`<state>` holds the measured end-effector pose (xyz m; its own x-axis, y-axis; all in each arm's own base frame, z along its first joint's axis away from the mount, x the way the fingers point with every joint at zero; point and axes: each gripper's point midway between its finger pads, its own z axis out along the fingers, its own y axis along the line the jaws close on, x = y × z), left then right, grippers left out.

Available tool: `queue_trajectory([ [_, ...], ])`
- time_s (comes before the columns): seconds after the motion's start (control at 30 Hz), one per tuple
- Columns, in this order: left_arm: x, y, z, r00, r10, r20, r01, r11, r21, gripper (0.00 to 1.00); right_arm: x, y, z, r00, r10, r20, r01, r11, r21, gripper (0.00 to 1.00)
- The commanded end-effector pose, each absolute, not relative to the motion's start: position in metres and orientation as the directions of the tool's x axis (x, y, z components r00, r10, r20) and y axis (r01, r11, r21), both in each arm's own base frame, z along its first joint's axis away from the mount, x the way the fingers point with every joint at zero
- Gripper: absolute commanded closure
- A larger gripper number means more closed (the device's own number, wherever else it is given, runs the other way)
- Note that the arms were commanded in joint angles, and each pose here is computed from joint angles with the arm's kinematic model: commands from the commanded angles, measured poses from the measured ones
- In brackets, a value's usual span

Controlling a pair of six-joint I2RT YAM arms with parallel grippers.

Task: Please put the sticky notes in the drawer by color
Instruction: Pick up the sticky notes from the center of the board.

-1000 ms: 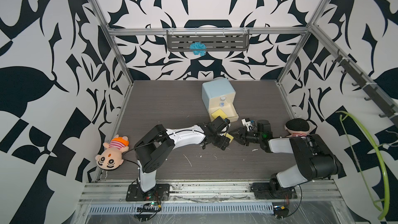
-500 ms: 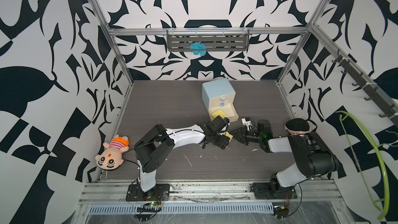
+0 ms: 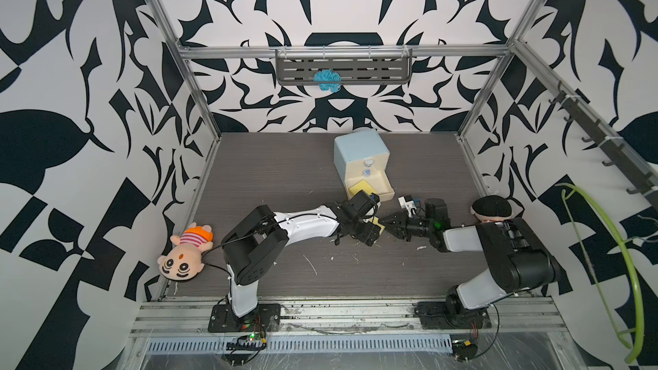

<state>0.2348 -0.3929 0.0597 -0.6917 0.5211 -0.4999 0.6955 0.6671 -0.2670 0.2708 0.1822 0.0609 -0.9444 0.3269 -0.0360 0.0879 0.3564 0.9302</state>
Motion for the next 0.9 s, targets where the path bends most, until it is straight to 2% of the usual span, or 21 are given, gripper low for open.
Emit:
queue_trajectory([
  [0.0,0.237,-0.398,0.080,-0.684,0.493,-0.537,0.700,0.651,-0.294,0.19,0.271,0.186,0.067,-0.953,0.296,-0.062,0.045,0.341,0.939,0.67],
  [0.1,0.237,-0.398,0.079,-0.686,0.495,-0.533,0.699,0.652,-0.294,0.19,0.272,0.185,0.067,-0.950,0.306,-0.067,0.045,0.346,0.937,0.82],
  [0.37,0.238,-0.398,0.082,-0.674,0.493,-0.549,0.706,0.648,-0.286,0.16,0.278,0.180,0.066,-0.937,0.345,-0.057,0.073,0.352,0.933,1.00],
  [0.5,0.241,-0.395,0.088,-0.658,0.483,-0.578,0.711,0.651,-0.266,0.00,0.281,0.179,0.071,-0.931,0.360,-0.066,0.069,0.352,0.933,1.00],
  [0.7,0.244,-0.388,0.118,-0.583,0.405,-0.704,0.734,0.635,-0.242,0.01,0.285,0.169,0.082,-0.906,0.410,-0.106,0.066,0.384,0.921,1.00],
  [0.87,0.243,-0.374,0.165,-0.435,0.281,-0.855,0.771,0.606,-0.193,0.01,0.289,0.161,0.105,-0.876,0.445,-0.187,0.023,0.426,0.904,1.00],
])
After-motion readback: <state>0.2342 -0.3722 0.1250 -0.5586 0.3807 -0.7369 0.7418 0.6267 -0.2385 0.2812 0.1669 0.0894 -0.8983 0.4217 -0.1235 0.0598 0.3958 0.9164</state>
